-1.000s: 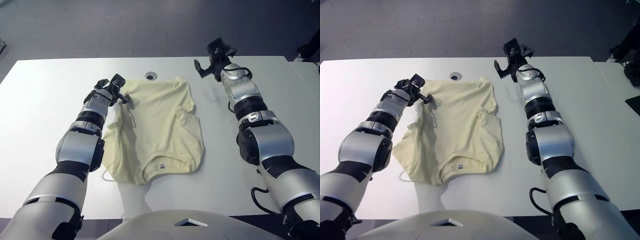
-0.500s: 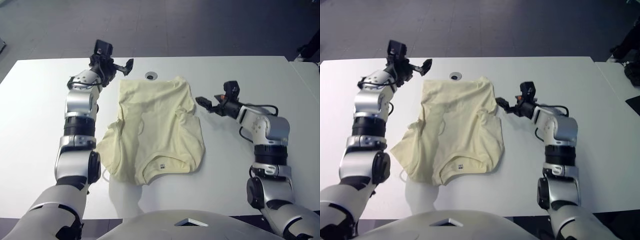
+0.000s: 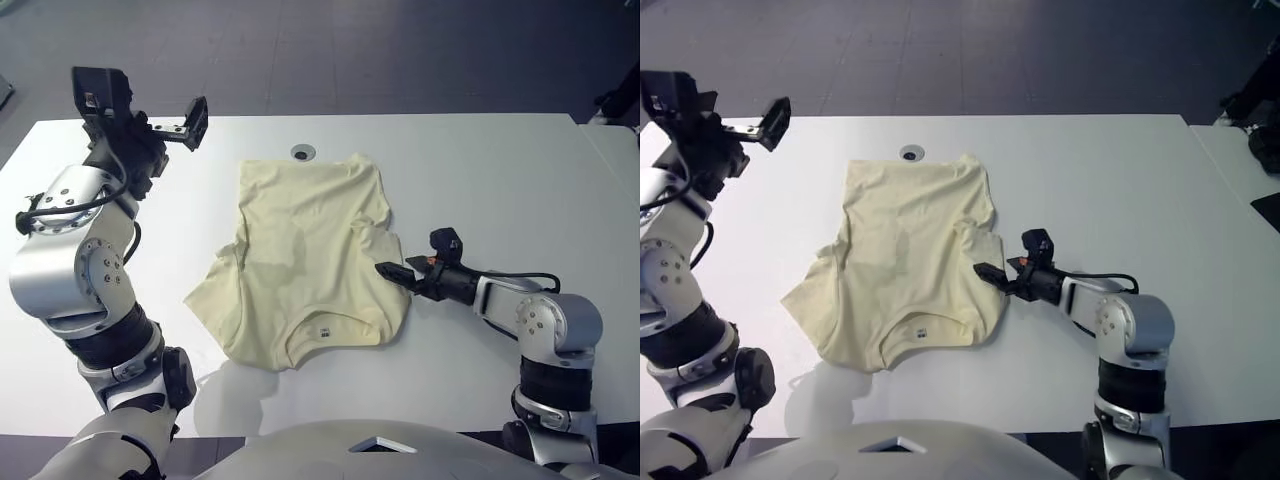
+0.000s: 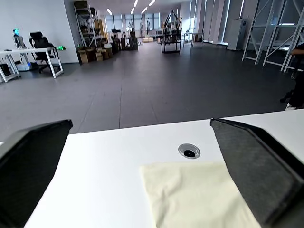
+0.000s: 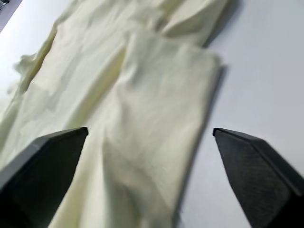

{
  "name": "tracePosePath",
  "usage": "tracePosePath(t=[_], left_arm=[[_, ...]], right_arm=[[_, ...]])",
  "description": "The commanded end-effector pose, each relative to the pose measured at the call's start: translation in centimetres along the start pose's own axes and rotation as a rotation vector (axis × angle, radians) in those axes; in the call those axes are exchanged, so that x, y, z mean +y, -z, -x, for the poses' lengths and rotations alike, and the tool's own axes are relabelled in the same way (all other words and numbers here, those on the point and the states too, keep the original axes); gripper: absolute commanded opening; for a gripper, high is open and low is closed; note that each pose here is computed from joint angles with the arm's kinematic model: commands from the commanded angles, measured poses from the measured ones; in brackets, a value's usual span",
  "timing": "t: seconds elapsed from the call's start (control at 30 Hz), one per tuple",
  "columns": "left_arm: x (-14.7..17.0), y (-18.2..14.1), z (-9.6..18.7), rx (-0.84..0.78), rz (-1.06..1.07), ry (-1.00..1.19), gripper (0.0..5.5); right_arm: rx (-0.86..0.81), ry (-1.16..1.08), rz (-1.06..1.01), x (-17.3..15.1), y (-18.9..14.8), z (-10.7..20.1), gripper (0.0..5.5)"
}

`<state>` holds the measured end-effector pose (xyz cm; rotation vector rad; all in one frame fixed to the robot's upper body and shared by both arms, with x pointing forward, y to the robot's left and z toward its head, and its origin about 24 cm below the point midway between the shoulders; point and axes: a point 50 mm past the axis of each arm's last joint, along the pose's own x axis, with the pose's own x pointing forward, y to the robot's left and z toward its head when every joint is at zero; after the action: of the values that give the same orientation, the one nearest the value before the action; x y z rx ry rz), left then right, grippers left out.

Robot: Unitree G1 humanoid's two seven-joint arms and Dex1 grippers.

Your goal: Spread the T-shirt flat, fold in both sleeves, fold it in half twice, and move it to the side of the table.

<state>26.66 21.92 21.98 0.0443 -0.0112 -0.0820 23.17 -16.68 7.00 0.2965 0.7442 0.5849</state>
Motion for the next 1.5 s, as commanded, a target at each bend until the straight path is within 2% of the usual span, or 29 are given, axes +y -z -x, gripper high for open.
tracePosePath(t=[0.03,0.27,0.47,0.83,1.2,1.5], left_arm=[[-0.4,-0.4,0.1,0.015,0.01,-0.001,5.4],[-0.9,0.0,0.2,0.032,0.031,-0.006,5.4],[-1.1,0.2,0.1,0.044,0.036,0.001,5.4],[-1.1,0.5,0.3,0.055,0.037,-0.009,5.4],[-1.2,1.4,1.5,0.097,0.033,-0.033,5.4],[-1.7,2.7,2.8,0.157,0.041,-0.074,5.4]], right_arm=[[0.03,0.049,-0.025,-0.5,0.2,-0.7,4.17],[-0.016,0.111,-0.013,-1.5,-1.7,-1.7,3.03],[0.002,0.076,-0.006,-0.8,-1.6,-2.9,1.95],[-0.049,0.119,0.004,-1.5,-2.6,-2.1,0.12],[-0.055,0.239,0.009,-1.0,-1.0,2.8,0.01],[0.005,0.387,0.047,-1.4,0.2,3.7,0.01]])
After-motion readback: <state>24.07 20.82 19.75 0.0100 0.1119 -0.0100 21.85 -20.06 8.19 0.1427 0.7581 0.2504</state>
